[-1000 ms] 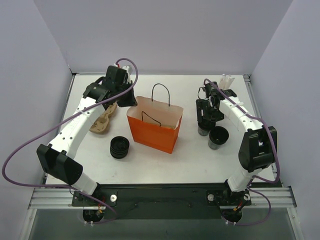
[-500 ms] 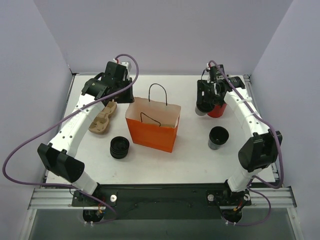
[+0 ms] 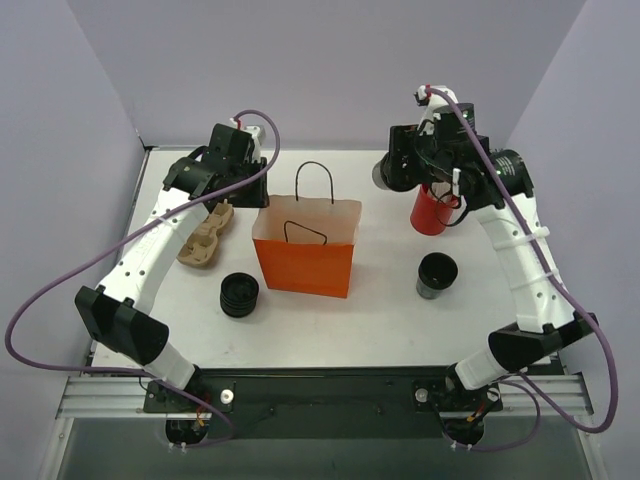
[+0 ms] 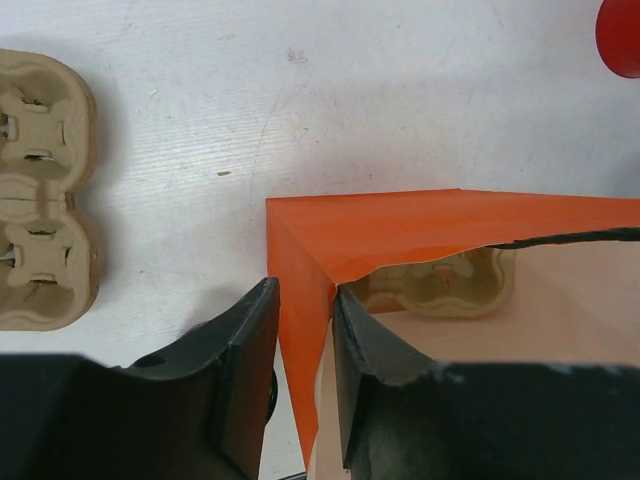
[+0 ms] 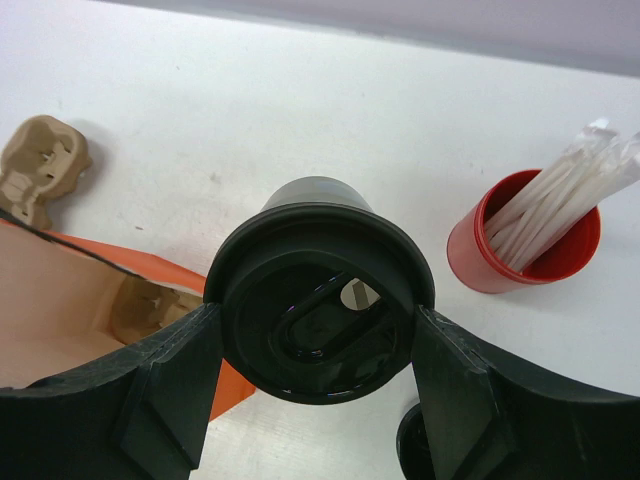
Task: Pack the takeout coffee
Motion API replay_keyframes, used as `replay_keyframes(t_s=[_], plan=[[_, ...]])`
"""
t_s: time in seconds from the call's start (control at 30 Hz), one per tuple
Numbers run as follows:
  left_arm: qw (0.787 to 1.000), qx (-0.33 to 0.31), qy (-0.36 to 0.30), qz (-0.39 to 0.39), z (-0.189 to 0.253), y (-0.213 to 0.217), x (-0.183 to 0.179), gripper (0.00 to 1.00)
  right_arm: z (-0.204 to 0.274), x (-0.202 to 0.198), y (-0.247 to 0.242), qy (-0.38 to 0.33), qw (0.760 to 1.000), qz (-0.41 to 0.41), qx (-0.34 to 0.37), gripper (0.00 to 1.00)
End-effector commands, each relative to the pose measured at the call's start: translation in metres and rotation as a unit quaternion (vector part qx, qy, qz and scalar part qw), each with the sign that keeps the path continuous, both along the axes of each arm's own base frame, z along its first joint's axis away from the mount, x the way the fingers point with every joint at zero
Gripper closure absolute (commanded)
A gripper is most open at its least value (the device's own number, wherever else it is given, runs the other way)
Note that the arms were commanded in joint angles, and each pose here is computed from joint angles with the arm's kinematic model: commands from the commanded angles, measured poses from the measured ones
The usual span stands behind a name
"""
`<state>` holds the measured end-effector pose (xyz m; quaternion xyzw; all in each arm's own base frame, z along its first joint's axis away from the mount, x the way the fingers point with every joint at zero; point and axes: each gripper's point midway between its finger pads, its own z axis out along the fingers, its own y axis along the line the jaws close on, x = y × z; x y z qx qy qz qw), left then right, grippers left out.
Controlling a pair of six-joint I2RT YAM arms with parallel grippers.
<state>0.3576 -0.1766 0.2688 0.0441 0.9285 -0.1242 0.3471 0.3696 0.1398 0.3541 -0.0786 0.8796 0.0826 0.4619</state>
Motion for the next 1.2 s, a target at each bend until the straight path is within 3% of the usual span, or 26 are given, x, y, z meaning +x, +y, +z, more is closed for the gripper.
replay_keyframes(t_s=[0.0, 0.03, 0.1, 0.17, 0.37, 0.6, 1.17], plan=[[0.999, -0.027, -0.033, -0.012, 0.022, -0.005, 0.002, 0.67, 0.043, -0.021, -0.007, -0.055, 0.998, 0.013, -0.011, 0.49], [0.999, -0.028, -0.035, -0.011, 0.024, -0.006, 0.002, 0.71, 0.049, -0.023, -0.006, -0.063, 0.998, 0.017, -0.011, 0.49], [0.998, -0.046, -0.030, -0.021, 0.026, -0.013, -0.001, 0.92, 0.058, -0.030, 0.003, -0.074, 0.996, 0.042, -0.001, 0.49], [0.998, -0.061, -0.028, -0.021, 0.028, -0.018, 0.000, 1.00, 0.066, -0.037, 0.013, -0.082, 0.994, 0.074, 0.011, 0.49], [0.993, -0.111, -0.045, -0.014, 0.052, -0.034, 0.013, 1.00, 0.099, -0.064, 0.050, -0.140, 0.972, 0.183, 0.043, 0.51], [0.984, -0.158, -0.077, -0.002, 0.068, -0.052, 0.041, 1.00, 0.111, -0.097, 0.087, -0.190, 0.934, 0.302, 0.030, 0.50], [0.980, -0.174, -0.095, 0.006, 0.062, -0.051, 0.042, 1.00, 0.090, -0.122, 0.135, -0.204, 0.897, 0.391, -0.028, 0.49]])
